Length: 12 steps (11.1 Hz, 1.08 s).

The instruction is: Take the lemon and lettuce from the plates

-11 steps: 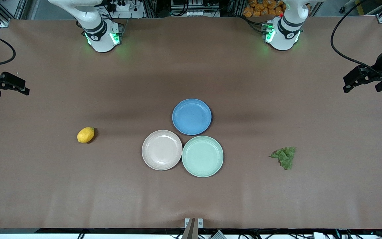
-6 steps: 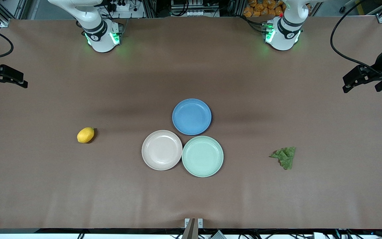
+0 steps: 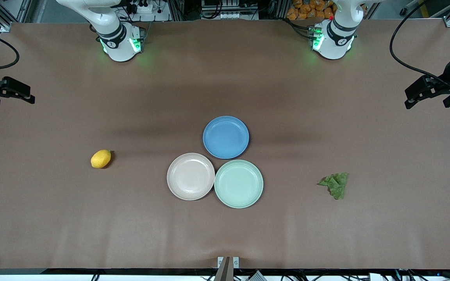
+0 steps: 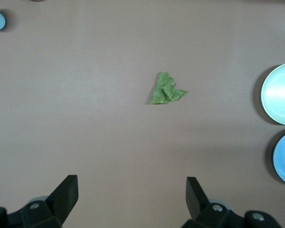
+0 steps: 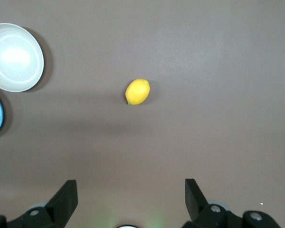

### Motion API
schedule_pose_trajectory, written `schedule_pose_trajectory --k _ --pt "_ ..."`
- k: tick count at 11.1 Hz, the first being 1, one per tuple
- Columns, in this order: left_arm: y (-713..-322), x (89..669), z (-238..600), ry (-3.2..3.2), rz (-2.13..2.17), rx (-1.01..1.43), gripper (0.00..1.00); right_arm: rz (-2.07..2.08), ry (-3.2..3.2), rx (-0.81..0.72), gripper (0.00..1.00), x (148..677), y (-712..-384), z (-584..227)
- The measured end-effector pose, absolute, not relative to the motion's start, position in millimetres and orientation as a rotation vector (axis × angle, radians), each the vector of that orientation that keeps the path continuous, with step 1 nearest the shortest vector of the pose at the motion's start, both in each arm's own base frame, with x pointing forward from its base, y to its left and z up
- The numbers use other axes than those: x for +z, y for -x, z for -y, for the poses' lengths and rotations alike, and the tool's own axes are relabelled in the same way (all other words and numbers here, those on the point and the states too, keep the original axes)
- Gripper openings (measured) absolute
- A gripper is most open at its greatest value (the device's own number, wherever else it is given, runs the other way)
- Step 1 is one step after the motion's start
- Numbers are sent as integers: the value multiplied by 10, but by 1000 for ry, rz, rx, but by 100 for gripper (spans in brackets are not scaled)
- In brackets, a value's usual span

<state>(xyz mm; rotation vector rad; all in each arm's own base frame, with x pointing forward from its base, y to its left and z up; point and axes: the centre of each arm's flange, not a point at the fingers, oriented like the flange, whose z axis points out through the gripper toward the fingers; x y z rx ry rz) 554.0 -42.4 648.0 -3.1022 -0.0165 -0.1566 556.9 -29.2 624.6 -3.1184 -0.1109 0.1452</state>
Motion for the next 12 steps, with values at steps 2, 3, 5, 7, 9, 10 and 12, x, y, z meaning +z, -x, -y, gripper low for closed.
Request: schedule_pose_trajectory --k 2,3,5,7,9,10,12 --pt "-5538 6483 438 3128 20 -156 100 95 3128 130 100 6239 -5592 319" --pt "-5537 6482 448 3135 20 -154 100 65 3132 129 100 6236 -5596 340" --pt "-5523 6469 461 3136 16 -133 100 -28 3137 127 100 6234 -5601 316" --pt "-5513 6461 477 3137 12 -120 100 -99 3140 118 100 6235 -5614 248" --pt "-5513 6460 473 3137 13 -119 100 -115 3141 105 100 6240 -5625 252" --pt "-5513 6460 475 3137 13 -119 100 -118 3141 96 100 6241 -5634 259" --pt "-5512 6460 482 3137 11 -119 100 -117 3142 85 100 6238 -5649 254"
